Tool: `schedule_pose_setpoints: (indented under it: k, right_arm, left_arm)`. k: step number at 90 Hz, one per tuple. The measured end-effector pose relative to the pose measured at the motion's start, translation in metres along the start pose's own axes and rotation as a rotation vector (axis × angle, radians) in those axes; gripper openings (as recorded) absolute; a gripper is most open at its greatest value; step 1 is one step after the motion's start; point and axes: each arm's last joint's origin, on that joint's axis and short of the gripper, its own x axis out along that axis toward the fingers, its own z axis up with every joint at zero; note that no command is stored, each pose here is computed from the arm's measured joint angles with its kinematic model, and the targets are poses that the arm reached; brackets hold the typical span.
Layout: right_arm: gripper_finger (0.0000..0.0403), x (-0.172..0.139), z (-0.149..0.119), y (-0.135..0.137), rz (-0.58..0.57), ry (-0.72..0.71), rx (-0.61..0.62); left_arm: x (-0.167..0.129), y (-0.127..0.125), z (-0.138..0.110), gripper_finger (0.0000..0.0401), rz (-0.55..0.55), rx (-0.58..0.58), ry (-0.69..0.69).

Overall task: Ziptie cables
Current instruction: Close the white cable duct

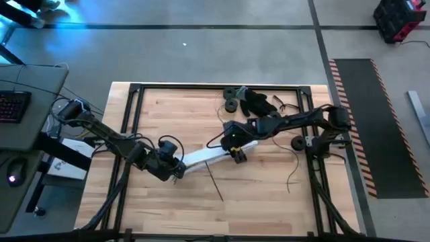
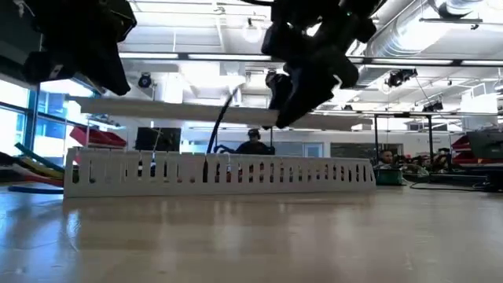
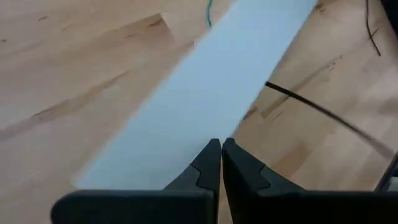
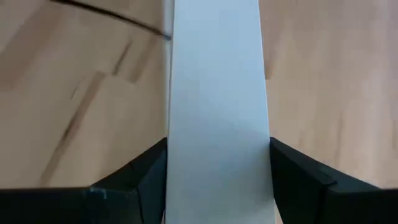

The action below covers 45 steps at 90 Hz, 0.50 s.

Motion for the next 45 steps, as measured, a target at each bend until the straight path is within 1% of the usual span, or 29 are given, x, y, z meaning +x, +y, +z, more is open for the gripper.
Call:
schedule_pose_setpoints:
  k: [14, 20, 32, 45]
  right_arm:
    - [0.0207, 0.013, -0.005, -0.001, 0.001, 0.038, -0.003]
    - [0.0207, 0.016, -0.007, -0.001, 0.004, 0.050, -0.011]
    - [0.0207, 0.018, -0.007, 0.000, 0.010, 0.046, -0.038]
    - [0.0207, 0.018, -0.005, -0.001, 0.018, 0.025, -0.047]
  left_arm:
    - [0.003, 0.000, -0.001, 0.0000, 0.009, 0.003, -0.017]
    - [0.009, 0.003, -0.004, 0.0000, 0.035, -0.002, -0.013]
    - [0.020, 0.002, -0.012, 0.0000, 0.063, 0.007, 0.019]
    - [0.026, 0.000, -0.016, 0.0000, 0.059, -0.010, 0.058]
